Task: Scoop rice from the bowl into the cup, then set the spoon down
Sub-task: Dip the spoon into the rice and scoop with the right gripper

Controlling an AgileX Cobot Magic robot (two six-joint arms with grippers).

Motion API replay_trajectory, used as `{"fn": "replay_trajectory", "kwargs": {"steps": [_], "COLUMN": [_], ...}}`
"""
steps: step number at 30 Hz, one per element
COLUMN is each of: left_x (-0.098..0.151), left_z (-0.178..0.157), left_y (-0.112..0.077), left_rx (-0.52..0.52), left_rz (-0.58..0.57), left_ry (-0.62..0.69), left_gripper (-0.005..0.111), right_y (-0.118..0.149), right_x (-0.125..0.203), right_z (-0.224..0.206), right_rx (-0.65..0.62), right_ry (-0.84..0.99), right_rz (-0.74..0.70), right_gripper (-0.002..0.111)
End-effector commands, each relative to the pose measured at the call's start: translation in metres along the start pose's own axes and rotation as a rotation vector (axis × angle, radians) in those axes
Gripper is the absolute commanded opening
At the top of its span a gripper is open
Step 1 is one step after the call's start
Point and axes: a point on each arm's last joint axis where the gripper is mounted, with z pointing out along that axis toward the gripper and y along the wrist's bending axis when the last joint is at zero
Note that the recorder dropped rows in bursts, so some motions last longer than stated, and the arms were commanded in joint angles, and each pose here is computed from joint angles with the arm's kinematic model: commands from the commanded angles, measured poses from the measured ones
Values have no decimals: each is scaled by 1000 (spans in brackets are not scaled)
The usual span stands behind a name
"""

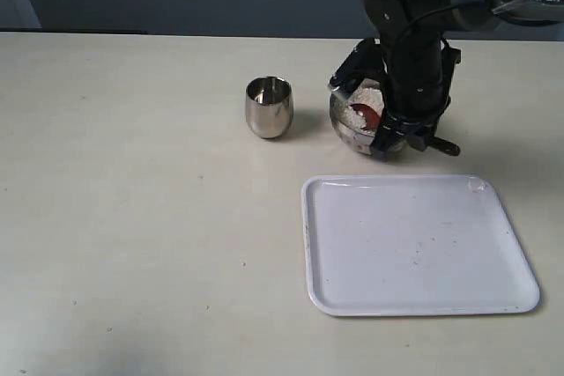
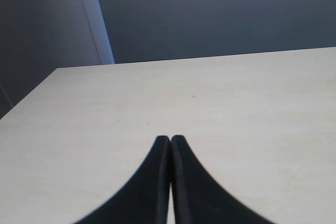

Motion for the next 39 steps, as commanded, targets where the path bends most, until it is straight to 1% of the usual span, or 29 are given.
{"fn": "replay_trajectory", "kwargs": {"steps": [1, 15, 30, 39], "left_x": [-2, -2, -2, -2], "left_z": [-1, -1, -1, -1], "left_y": [0, 0, 0, 0], "left_rx": [3, 3, 3, 3], "left_rz": [-1, -1, -1, -1], "left_ry": [-19, -19, -19, -19], "left_gripper": [0, 0, 0, 0], "right_y": [-4, -13, -14, -25], "right_x": [2, 10, 10, 20], "right_z": [-2, -10, -11, -20], "right_rx": [-1, -6, -7, -54], "right_ry": [4, -15, -20, -72], "right_rz": [-3, 31, 33, 107], "right_gripper": [-1, -1, -1, -1]}}
